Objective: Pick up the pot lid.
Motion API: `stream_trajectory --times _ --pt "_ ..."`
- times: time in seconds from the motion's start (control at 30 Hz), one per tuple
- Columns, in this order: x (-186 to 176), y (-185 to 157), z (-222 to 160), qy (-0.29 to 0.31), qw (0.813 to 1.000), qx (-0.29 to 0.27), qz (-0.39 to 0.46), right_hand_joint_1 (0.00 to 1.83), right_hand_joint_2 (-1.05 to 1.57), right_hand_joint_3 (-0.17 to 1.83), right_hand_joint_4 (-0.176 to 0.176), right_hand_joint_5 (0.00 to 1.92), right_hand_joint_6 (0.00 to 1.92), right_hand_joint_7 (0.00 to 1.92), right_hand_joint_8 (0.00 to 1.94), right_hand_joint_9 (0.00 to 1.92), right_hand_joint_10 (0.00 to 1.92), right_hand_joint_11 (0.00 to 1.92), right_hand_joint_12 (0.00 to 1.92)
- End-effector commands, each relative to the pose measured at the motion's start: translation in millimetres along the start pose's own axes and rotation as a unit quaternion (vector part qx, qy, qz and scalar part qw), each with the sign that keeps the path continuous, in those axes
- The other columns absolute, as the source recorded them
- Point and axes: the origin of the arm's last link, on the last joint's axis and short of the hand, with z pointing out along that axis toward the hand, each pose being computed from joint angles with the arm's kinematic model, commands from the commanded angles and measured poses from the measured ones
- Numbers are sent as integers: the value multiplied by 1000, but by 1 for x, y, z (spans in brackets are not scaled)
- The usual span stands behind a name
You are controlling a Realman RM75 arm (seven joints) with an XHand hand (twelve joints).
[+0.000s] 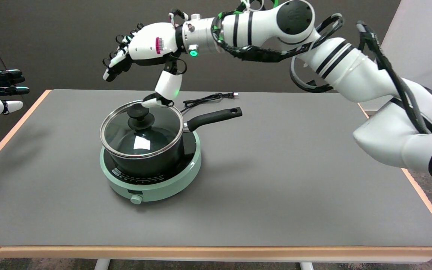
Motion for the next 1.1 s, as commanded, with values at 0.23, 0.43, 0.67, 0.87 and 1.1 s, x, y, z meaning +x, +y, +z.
stream_trajectory --times 0.23,0.43,0.67,0.87,1.1 --pt "-23 -15 41 -20 1000 -7 13 684 571 984 85 384 250 428 228 461 343 173 435" --pt "-28 -25 45 -35 999 18 22 692 588 981 79 387 280 432 260 464 348 179 423" --pt "-23 -33 47 -52 998 45 12 698 591 986 73 371 271 422 283 464 354 187 429" --pt "-24 -28 46 -55 998 36 13 706 588 988 74 378 279 436 275 474 359 197 435" --pt "-28 -13 45 -52 999 3 15 713 603 992 82 396 308 473 275 491 369 198 433"
